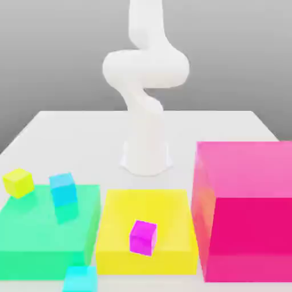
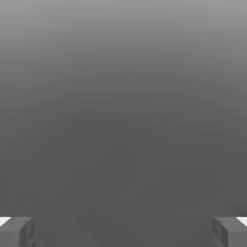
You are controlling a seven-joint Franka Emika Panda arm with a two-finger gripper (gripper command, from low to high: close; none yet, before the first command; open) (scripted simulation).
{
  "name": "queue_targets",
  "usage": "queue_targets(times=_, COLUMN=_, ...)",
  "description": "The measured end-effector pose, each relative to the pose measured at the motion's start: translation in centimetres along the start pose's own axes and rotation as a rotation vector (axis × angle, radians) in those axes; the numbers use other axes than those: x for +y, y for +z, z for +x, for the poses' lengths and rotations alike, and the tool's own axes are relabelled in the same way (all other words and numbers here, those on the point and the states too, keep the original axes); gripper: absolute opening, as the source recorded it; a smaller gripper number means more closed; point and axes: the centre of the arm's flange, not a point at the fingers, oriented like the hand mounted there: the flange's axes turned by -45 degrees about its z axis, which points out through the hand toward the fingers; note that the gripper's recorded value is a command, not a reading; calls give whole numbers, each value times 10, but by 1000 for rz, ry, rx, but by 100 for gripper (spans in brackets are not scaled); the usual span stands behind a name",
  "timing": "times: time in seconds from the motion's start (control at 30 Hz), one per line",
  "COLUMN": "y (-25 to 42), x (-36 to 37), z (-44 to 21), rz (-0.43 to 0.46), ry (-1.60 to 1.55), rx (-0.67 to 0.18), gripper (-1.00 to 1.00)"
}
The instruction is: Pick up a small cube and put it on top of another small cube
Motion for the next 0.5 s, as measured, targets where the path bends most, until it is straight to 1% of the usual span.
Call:
queue_targets(times=0.23, y=129, x=30, z=-11, rz=29, ry=-3, rx=-185, gripper=0)
queue_targets(times=0.5, y=265, x=63, z=-63, rz=36, ry=-3, rx=-389, gripper=0)
